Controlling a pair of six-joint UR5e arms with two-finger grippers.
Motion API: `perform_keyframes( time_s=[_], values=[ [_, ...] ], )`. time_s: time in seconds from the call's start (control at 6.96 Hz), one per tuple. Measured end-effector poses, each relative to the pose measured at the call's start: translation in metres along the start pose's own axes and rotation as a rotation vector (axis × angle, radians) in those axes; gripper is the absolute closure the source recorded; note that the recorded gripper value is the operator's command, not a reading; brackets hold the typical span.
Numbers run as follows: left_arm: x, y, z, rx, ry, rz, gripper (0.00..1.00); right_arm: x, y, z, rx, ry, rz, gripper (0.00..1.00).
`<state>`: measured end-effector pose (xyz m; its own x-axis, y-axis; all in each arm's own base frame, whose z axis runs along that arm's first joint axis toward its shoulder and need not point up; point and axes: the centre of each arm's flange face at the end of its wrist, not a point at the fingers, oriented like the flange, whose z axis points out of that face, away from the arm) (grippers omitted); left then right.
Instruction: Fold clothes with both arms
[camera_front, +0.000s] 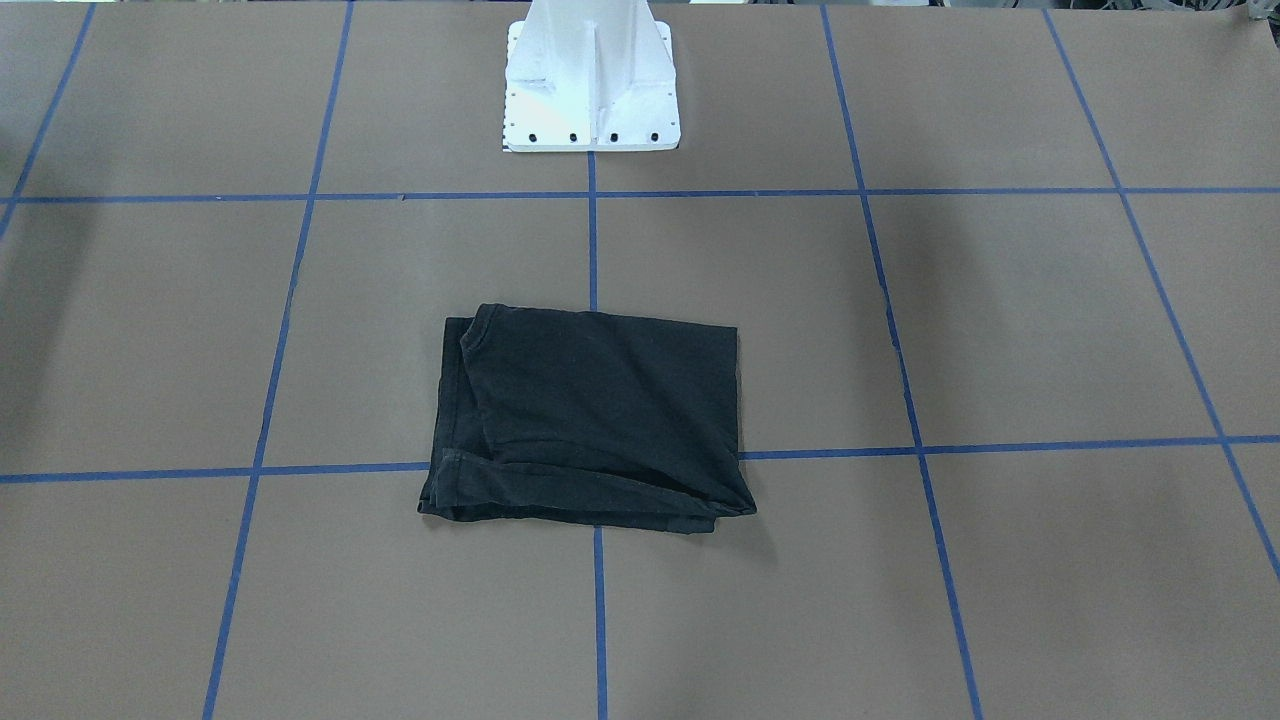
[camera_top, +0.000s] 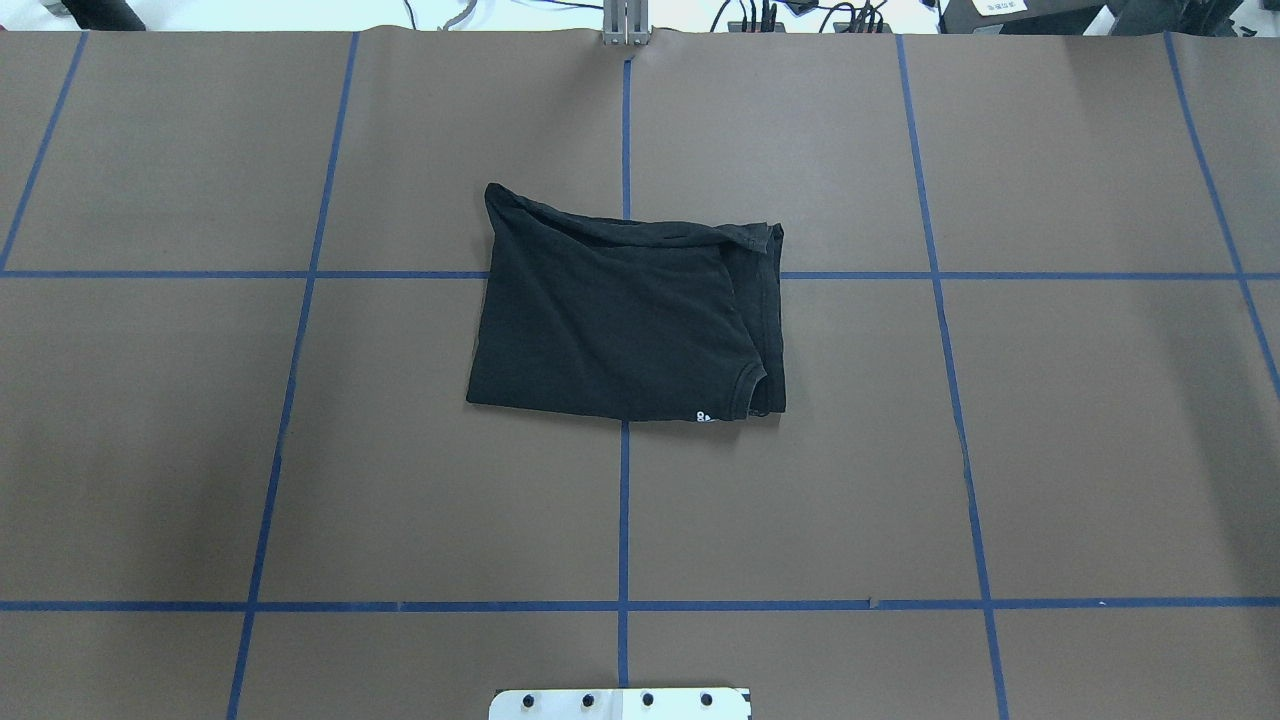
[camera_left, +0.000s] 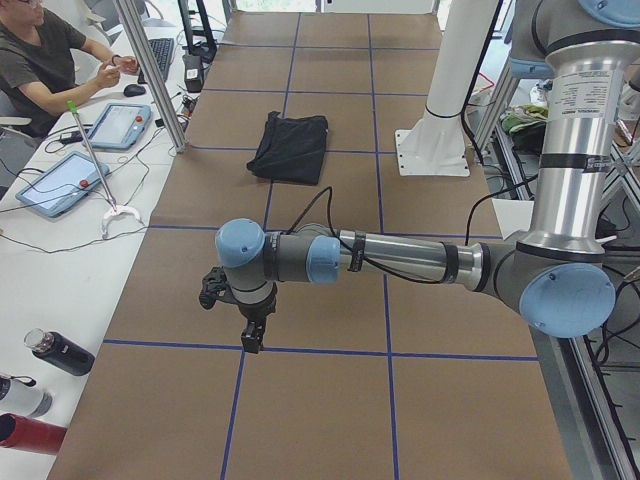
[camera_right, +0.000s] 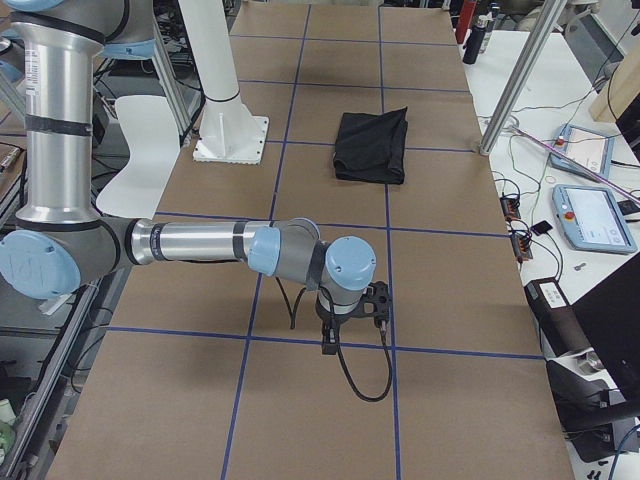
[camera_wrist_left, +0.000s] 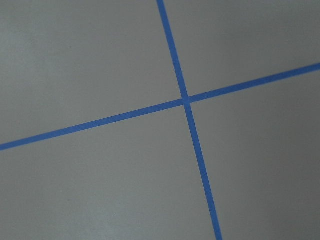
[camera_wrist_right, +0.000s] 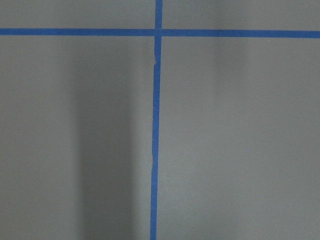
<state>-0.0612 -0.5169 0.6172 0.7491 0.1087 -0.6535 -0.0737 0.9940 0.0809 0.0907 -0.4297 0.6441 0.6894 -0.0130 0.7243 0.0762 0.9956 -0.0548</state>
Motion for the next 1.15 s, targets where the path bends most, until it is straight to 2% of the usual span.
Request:
perform_keyframes(
  time_s=[0.57, 1.15],
  values=[
    [-0.002, 0.001, 0.003, -0.005, 0.001, -0.048, 0.01, -0.003, -0.005, -0.004, 0.006, 0.003, -0.003, 0.0],
    [-0.003, 0.001, 0.005, -0.008, 0.012, -0.052, 0.01, -0.005, -0.021, -0.009, 0.014, 0.006, 0.062, 0.0]
  ],
)
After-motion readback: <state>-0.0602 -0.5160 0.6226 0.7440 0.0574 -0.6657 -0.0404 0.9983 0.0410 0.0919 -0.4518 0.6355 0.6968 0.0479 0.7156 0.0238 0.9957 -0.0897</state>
